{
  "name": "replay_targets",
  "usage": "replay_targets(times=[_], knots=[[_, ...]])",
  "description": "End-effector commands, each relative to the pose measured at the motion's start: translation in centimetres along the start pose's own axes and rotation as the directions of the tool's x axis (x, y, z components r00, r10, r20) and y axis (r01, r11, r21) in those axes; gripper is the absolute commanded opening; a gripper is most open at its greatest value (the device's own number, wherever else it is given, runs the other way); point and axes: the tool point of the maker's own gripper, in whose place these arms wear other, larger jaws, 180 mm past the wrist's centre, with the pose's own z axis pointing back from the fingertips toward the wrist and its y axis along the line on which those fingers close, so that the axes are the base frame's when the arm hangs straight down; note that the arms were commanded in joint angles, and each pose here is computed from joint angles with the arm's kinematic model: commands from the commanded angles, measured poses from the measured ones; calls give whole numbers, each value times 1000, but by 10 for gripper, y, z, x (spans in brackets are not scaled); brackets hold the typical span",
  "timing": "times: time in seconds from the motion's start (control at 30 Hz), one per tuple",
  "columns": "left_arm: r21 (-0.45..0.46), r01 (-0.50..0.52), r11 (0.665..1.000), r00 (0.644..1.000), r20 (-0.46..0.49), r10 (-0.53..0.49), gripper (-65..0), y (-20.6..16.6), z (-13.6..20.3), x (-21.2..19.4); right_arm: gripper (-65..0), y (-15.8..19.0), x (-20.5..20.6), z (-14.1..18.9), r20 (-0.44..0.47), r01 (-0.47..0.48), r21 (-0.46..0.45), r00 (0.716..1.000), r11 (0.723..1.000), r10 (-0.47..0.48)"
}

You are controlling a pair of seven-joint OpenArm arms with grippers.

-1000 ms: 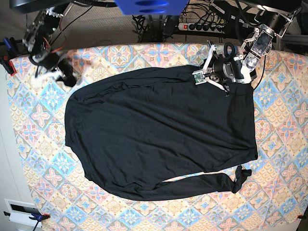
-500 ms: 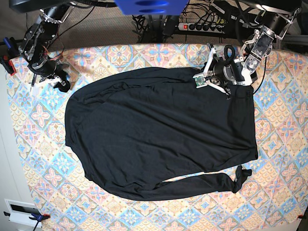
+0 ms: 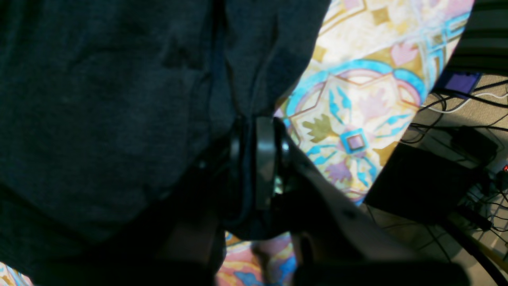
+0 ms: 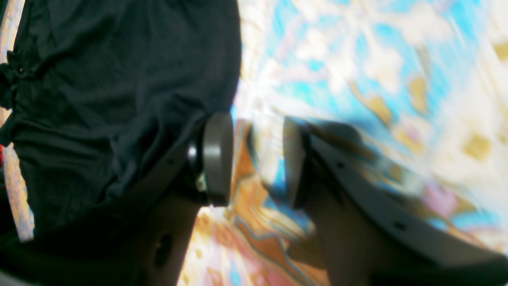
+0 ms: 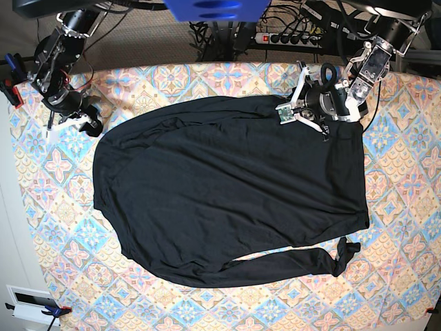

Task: Layout the t-shirt on the table in an organized manner, then fold the t-shirt properly
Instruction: 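Lower the right gripper onto the other shoulder corner and grasp it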

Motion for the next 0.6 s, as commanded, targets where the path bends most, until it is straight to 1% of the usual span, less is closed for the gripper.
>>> replay_targets(times=[0.0, 0.27, 0.47, 0.57], knots=[[19, 7, 1000, 1000, 19, -7, -650, 8, 6, 4, -442, -2, -6, 0, -34, -10, -11, 999, 1000, 10], [19, 7, 1000, 1000, 19, -7, -650, 8, 6, 4, -442, 3, -10, -3, -45, -15, 2, 999, 1000, 16], [19, 7, 1000, 1000, 19, -7, -650, 8, 6, 4, -442, 16, -7, -10, -33, -5, 32, 999, 999, 6], [19, 7, 1000, 1000, 19, -7, -650, 8, 6, 4, -442, 27, -17, -16, -59, -10, 54, 998, 998, 13]])
